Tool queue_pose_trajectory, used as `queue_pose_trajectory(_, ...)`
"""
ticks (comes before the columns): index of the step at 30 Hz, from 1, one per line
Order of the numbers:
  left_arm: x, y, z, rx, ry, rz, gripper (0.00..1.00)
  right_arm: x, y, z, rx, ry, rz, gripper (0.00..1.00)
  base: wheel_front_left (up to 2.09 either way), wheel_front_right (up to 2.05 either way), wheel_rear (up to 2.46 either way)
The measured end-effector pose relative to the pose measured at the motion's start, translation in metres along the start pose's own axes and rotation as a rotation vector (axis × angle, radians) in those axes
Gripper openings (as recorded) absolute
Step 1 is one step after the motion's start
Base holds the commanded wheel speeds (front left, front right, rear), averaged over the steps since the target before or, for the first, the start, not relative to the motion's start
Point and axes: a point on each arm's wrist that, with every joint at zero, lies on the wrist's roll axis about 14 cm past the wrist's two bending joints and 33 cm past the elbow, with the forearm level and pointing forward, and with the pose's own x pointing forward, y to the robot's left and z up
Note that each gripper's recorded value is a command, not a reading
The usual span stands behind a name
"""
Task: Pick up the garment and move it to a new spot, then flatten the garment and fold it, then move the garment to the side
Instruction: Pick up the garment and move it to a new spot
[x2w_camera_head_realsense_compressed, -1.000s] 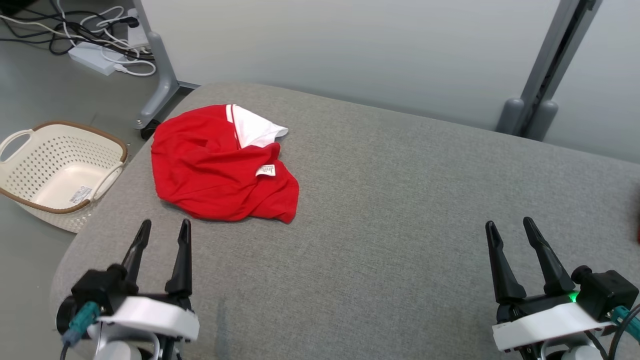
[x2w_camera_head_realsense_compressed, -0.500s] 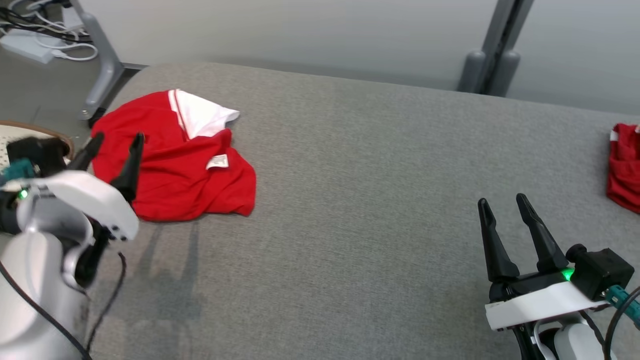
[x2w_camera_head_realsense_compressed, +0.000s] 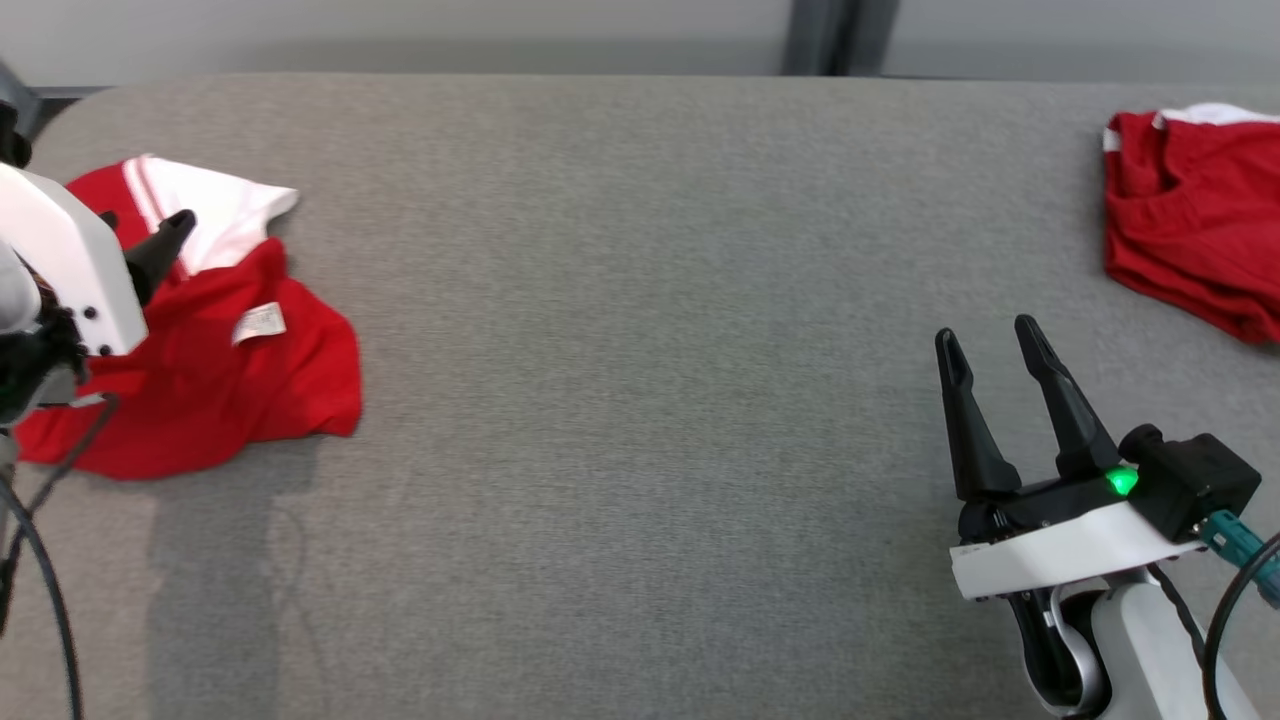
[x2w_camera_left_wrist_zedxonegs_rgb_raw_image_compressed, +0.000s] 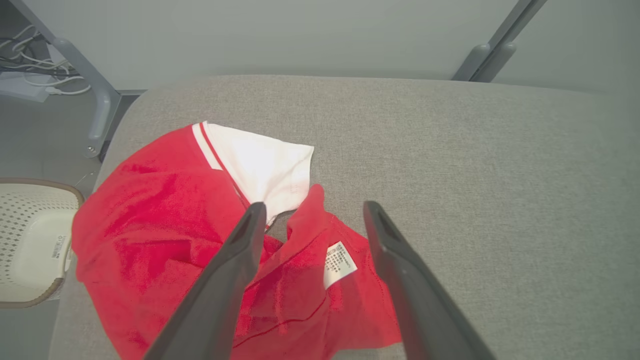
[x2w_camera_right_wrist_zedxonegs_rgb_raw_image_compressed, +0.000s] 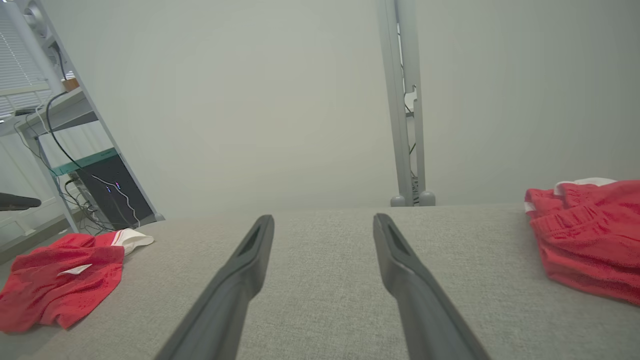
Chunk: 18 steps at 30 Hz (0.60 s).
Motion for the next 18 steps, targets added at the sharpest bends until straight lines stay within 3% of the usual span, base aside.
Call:
queue_pose_trajectory(11,0.060,0.007,-0.020,0.060,0.288,0.033,1.00,-0.012,-0.049,0.000,-0.033,0.006,-0.132,1.00,0.00,0.00,0.00)
queue_pose_trajectory(18,0.090,0.009,-0.056,0.078,0.456,0.056,1.00,-0.019,-0.071,-0.007,-0.043,0.027,-0.194,1.00,0.00,0.00,0.00)
